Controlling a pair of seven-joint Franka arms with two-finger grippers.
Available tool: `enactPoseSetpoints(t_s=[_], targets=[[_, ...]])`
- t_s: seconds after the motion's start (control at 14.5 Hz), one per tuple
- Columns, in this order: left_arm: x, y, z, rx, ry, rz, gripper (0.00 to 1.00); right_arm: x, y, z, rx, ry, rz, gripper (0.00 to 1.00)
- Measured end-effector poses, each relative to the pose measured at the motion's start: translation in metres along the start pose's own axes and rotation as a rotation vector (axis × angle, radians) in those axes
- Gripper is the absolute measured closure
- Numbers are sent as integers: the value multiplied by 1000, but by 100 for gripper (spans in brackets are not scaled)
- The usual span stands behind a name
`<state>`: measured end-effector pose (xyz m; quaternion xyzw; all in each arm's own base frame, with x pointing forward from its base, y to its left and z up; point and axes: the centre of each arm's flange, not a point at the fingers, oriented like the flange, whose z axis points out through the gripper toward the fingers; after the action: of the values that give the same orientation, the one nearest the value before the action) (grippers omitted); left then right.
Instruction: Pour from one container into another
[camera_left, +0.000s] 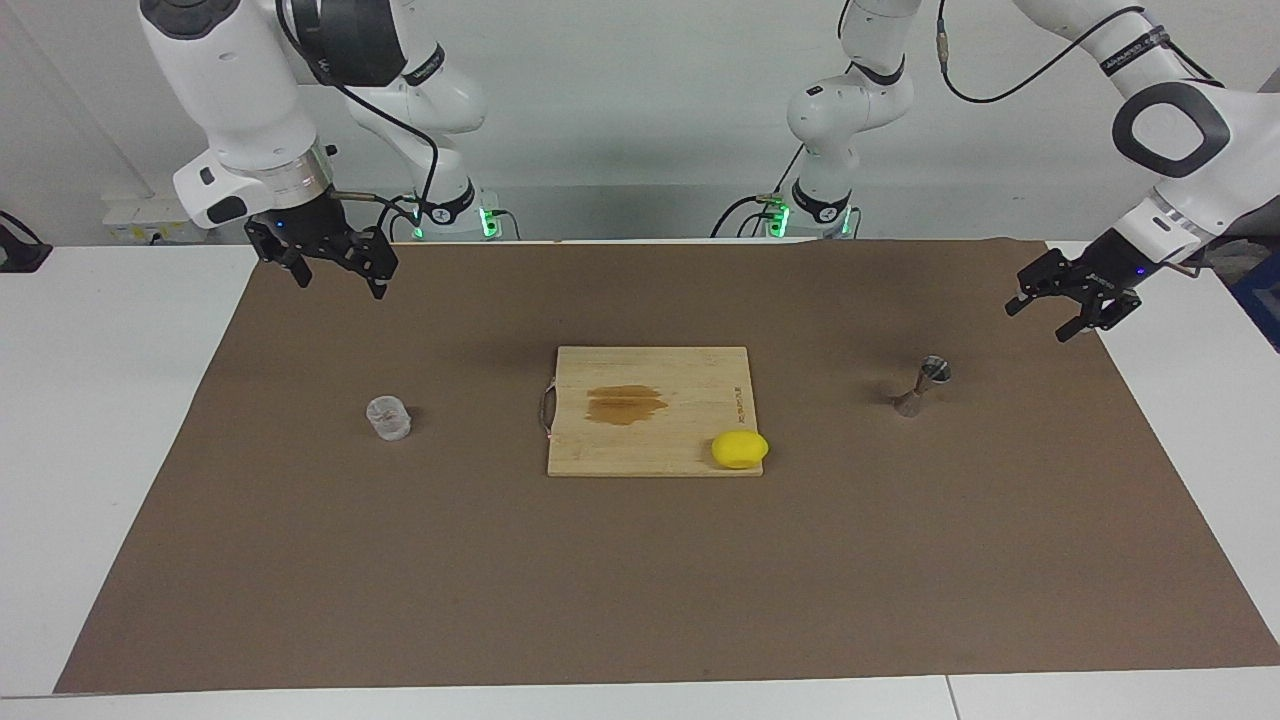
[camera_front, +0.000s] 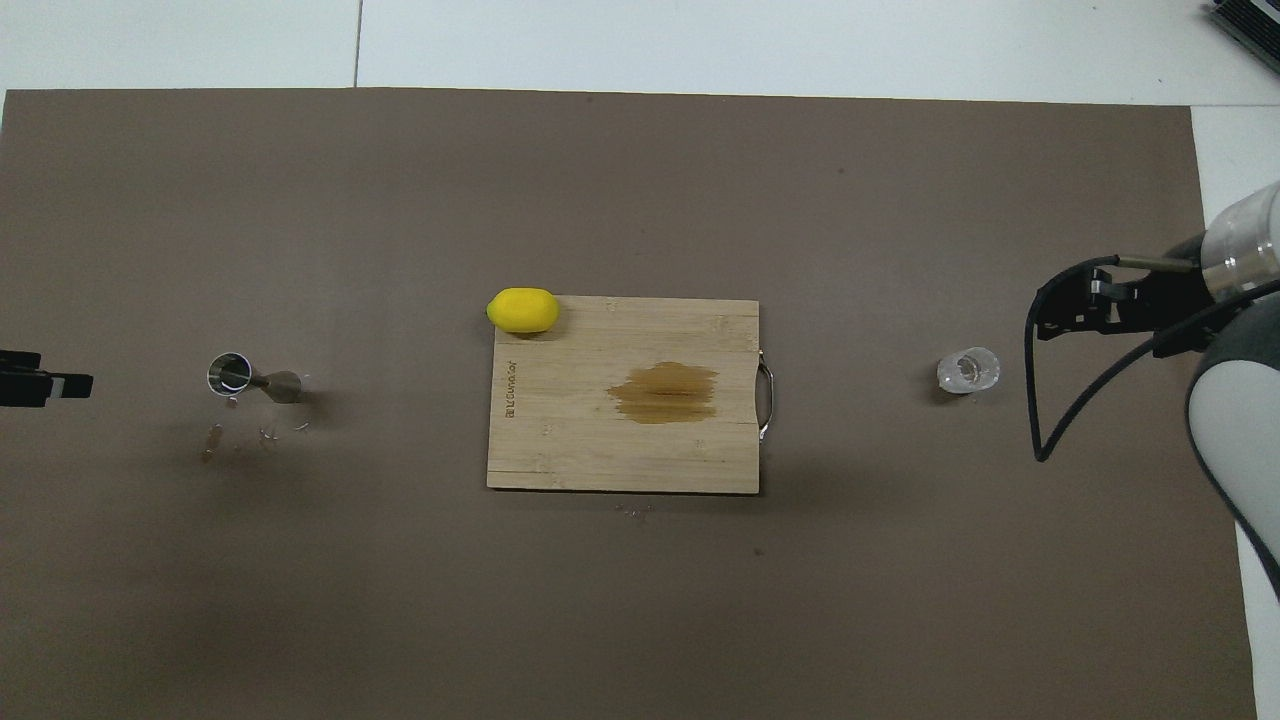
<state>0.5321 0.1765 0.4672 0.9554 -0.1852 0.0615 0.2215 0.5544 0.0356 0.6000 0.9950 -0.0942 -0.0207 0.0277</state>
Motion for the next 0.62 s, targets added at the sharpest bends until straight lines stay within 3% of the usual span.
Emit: enactPoseSetpoints(t_s=[0.34,0.62], targets=[[-17,-73,20,-245,84,159,0,0,0,0,0,0,0,0],[-42,-131,43,-356,194,317,0,0,0,0,0,0,0,0]])
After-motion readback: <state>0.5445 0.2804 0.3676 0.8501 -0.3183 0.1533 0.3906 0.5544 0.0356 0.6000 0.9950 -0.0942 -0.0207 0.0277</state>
